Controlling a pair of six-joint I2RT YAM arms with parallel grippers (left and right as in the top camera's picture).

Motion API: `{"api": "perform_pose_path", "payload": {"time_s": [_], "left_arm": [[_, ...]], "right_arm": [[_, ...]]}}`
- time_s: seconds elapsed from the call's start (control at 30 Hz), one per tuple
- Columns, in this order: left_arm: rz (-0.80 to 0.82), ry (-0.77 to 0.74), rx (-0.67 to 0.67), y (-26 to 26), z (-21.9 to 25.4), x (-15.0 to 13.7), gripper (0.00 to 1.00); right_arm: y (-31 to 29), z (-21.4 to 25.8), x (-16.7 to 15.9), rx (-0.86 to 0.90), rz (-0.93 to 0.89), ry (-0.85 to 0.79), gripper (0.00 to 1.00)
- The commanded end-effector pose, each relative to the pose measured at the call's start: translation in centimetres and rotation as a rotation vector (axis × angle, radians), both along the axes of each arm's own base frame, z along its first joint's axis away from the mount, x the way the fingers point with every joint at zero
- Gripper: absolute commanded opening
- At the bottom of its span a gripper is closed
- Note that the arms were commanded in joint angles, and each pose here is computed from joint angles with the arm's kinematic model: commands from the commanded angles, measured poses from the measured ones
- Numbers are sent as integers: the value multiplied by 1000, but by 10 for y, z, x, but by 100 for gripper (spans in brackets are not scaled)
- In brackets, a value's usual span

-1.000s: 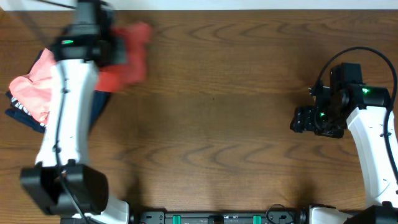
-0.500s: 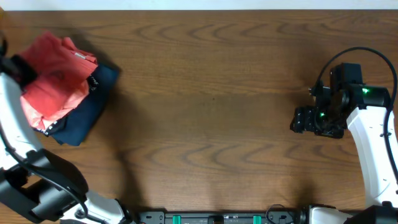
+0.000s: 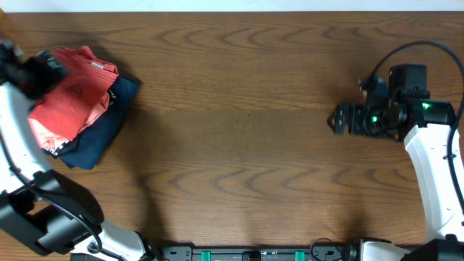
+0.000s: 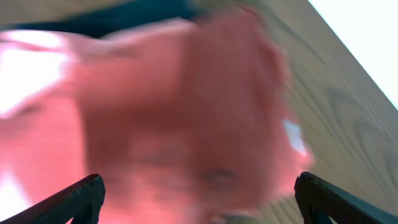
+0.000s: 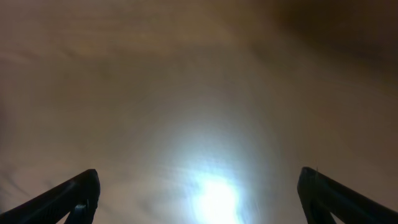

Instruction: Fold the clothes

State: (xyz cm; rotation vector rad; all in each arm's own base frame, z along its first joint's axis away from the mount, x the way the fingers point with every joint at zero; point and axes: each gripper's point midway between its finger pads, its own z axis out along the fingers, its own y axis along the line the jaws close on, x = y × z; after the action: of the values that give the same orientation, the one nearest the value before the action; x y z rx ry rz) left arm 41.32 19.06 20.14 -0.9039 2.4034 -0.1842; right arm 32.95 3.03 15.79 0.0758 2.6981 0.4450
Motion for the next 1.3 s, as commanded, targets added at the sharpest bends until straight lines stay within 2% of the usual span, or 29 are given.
{"api": "perform_pose_path", "payload": {"time_s": [0.0, 0.1, 0.23, 0.37, 0.43, 0.5, 0.6, 0.67, 0.83, 0.93, 1.13, 1.27], "left_arm": [[-243, 11, -7, -71, -2, 20, 98], [-356, 115, -19, -122, -14, 8, 98], [-422, 388, -10, -157, -35, -45, 98], [-490, 638, -66, -184, -41, -107, 98], [-534, 676, -65, -193, -42, -123, 98], [-571, 652, -45, -202, -41, -134, 98], [-598, 533, 1, -214, -34, -151, 98], [-603, 397, 40, -221, -27, -160, 98], [-659, -142, 169, -241, 12, -185, 98], [-649, -417, 219, -243, 46, -199, 98], [-606, -727, 276, -234, 95, -258, 98], [-582, -869, 301, -229, 113, -286, 98]], "right_arm": [[29, 19, 15, 144, 66, -95, 99], [20, 11, 20, 98, 37, -83, 99], [2, -24, -12, -2, -16, 129, 99], [-4, -40, -56, -44, -27, 341, 99], [-3, -37, -66, -43, -24, 365, 99], [-3, -30, -69, -44, -26, 337, 99], [-5, -12, -71, -60, -47, 221, 99], [-10, 4, -74, -84, -72, 93, 99], [-22, 56, -95, -205, -134, -394, 99], [-22, 87, -112, -194, -158, -626, 99], [-21, 120, -168, -181, -181, -861, 99], [-21, 120, -190, -177, -186, -913, 99]]}}
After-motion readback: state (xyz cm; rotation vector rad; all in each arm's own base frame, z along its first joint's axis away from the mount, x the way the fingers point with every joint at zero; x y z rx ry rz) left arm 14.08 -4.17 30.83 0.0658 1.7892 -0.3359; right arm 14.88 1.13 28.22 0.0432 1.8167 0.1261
